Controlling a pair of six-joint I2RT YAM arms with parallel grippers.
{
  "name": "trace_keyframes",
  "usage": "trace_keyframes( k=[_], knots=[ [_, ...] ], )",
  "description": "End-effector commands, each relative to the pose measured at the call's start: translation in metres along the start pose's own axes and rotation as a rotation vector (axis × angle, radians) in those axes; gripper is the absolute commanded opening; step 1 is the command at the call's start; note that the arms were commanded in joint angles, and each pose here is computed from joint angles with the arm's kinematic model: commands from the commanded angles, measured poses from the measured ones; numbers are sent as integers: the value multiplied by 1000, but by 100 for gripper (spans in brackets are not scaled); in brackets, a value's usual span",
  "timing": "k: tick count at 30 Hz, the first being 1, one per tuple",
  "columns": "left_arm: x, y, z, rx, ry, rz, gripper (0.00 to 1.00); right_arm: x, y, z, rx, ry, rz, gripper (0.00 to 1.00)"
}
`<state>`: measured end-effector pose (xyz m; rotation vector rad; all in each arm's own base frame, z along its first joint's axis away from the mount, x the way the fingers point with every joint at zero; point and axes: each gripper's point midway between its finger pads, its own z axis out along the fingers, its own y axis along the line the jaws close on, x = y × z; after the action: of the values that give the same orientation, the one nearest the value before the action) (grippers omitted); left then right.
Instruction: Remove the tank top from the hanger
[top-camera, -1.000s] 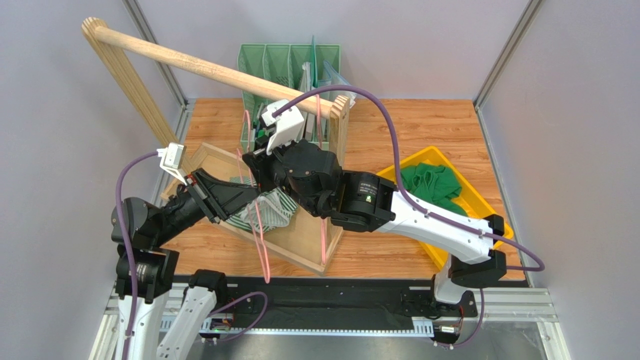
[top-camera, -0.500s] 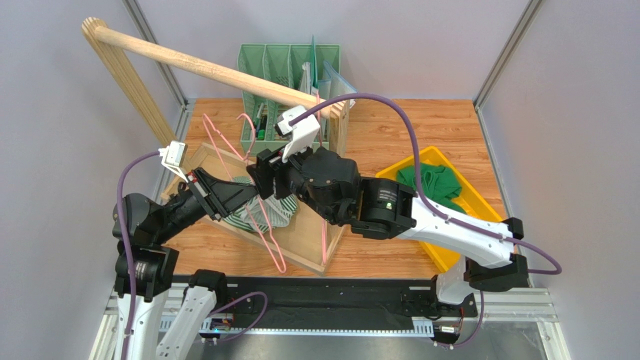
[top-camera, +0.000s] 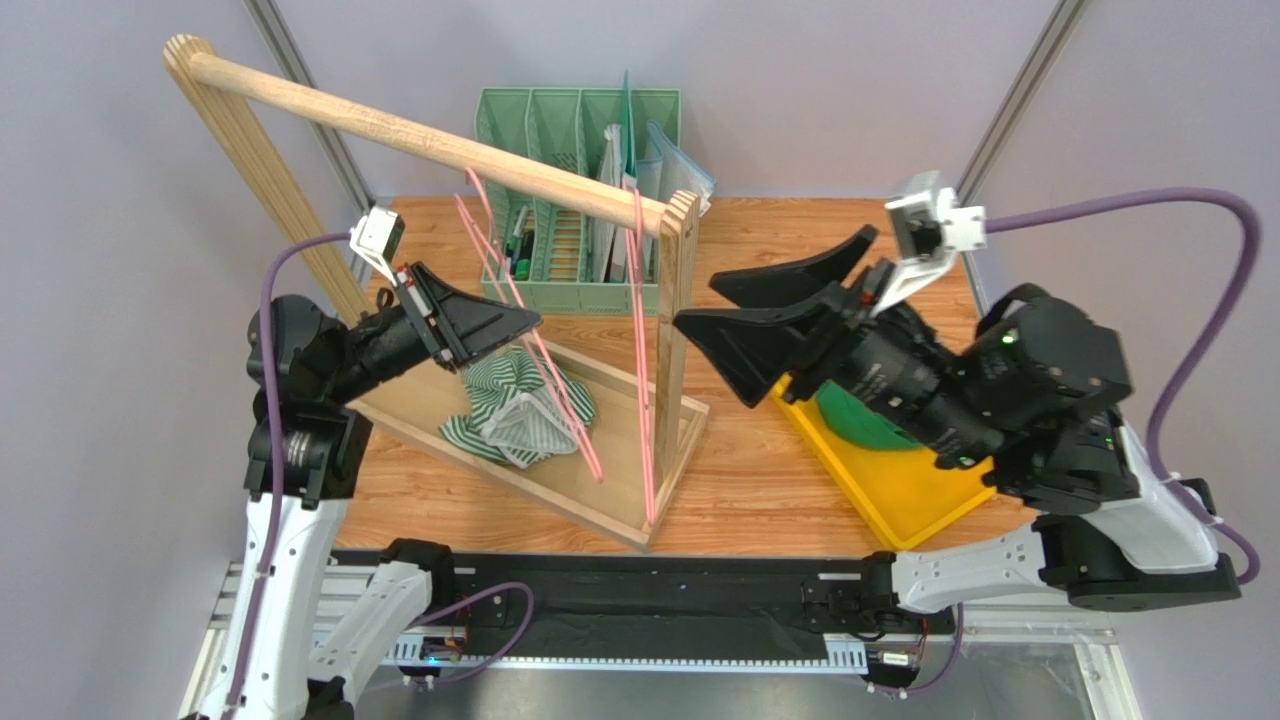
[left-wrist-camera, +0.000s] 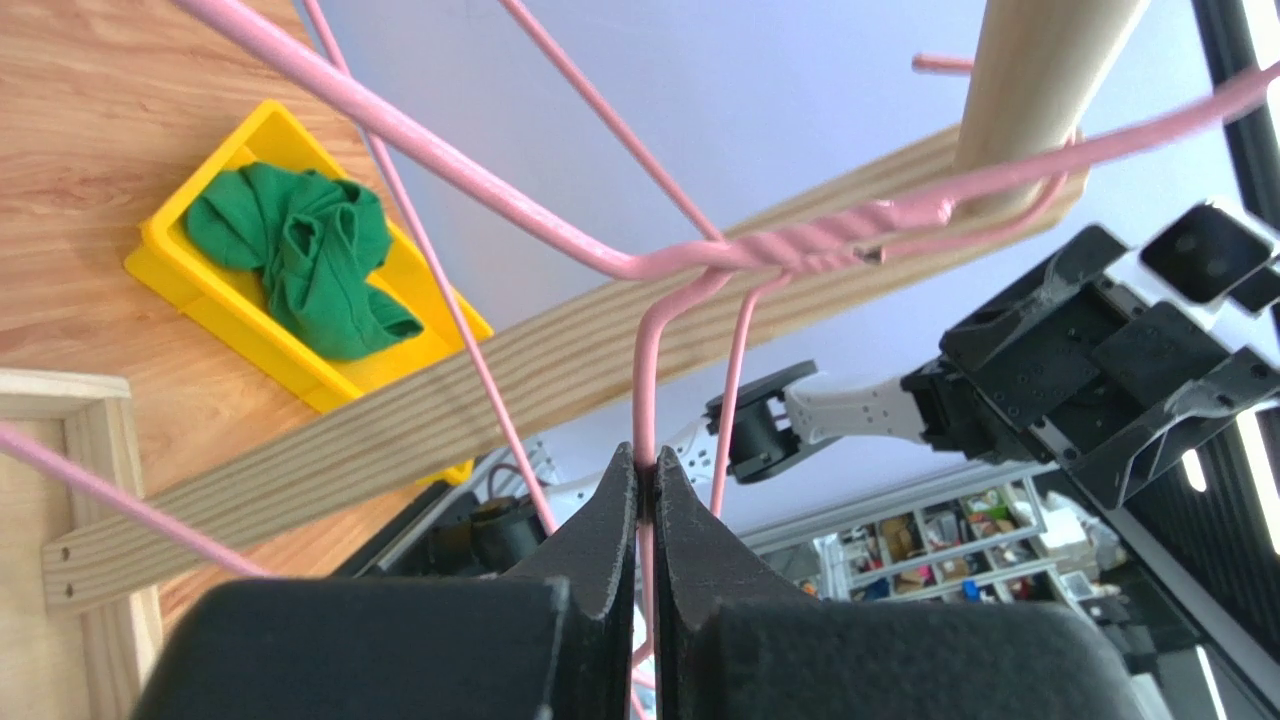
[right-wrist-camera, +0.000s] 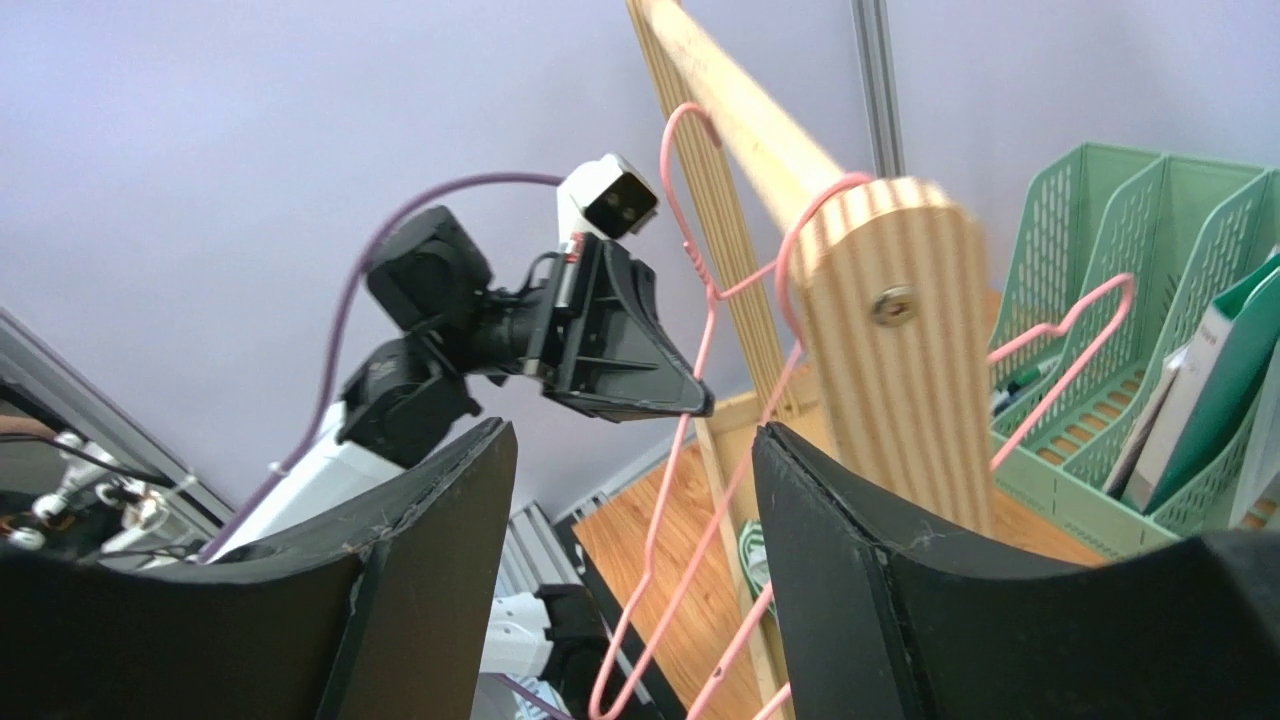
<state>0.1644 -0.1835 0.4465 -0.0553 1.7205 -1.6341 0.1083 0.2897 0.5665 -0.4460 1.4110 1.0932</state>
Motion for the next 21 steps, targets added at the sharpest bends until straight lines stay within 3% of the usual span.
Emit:
trace_keyframes(
  k=[1, 10, 21],
  knots=[
    [-18, -50, 1, 110, -24, 49, 0, 7, 7, -4, -64, 15, -42, 65],
    [-32, -60, 11, 128, -16, 36, 0, 13, -4, -19, -48, 24, -50, 66],
    [-40, -39, 27, 85, 33, -33, 0, 18, -12, -25, -26, 27, -34, 65]
  ],
)
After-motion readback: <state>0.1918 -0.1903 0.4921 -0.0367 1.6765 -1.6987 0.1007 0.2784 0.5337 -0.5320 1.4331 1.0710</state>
